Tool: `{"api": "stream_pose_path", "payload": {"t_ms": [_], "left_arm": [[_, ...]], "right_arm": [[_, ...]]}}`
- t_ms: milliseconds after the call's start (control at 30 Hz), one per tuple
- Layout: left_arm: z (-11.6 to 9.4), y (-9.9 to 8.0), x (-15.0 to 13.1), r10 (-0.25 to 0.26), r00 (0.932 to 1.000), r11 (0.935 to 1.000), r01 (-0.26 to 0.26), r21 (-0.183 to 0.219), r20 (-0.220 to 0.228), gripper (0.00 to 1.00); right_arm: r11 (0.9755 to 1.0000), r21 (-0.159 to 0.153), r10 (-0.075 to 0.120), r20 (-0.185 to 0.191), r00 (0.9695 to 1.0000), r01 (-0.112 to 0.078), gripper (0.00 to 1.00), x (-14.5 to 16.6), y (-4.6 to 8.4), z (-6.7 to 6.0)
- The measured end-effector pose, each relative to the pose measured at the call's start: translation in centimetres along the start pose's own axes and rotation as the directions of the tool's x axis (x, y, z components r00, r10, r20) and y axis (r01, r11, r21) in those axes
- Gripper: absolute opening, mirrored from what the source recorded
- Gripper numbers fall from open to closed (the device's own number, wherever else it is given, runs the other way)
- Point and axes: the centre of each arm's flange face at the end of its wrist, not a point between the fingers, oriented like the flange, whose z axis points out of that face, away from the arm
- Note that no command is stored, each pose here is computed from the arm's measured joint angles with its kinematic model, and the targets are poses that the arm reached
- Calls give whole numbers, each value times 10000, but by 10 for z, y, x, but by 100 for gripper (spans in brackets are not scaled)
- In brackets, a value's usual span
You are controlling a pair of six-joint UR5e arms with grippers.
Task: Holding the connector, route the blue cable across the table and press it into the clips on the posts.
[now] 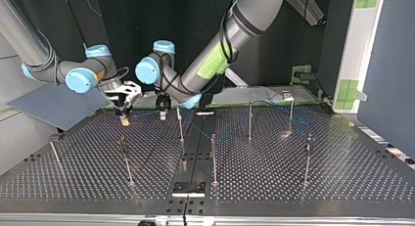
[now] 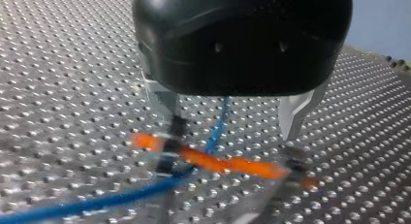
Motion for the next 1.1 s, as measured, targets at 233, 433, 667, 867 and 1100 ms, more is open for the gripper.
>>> {"api": "stream_pose_path", "payload": {"t_ms": [233, 433, 667, 867, 1100], "left_arm": [[2, 0, 31, 48, 9995, 10000, -49, -5, -325, 100], [3, -4, 29, -45, 9997, 10000, 45, 20, -239, 100], [0, -8, 27, 32, 9999, 10000, -33, -81, -113, 49], [0, -9, 26, 84, 10000, 9998, -84, -193, -28, 0], [-1, -16, 14, 30, 9998, 9993, -23, -375, 194, 0]], "right_arm": [[10000, -15, -7, -14, 10000, 7, 0, 1, 2, 0], [10000, 56, -6, -9, 10000, 6, 0, 1, 2, 0], [10000, 74, -12, -9, 10000, 12, 0, 1, 2, 0], [10000, 76, -27, 5, 10000, 27, 0, 1, 2, 0], [9999, 61, -92, 158, 9998, 92, 0, 6, 1, 0]]}}
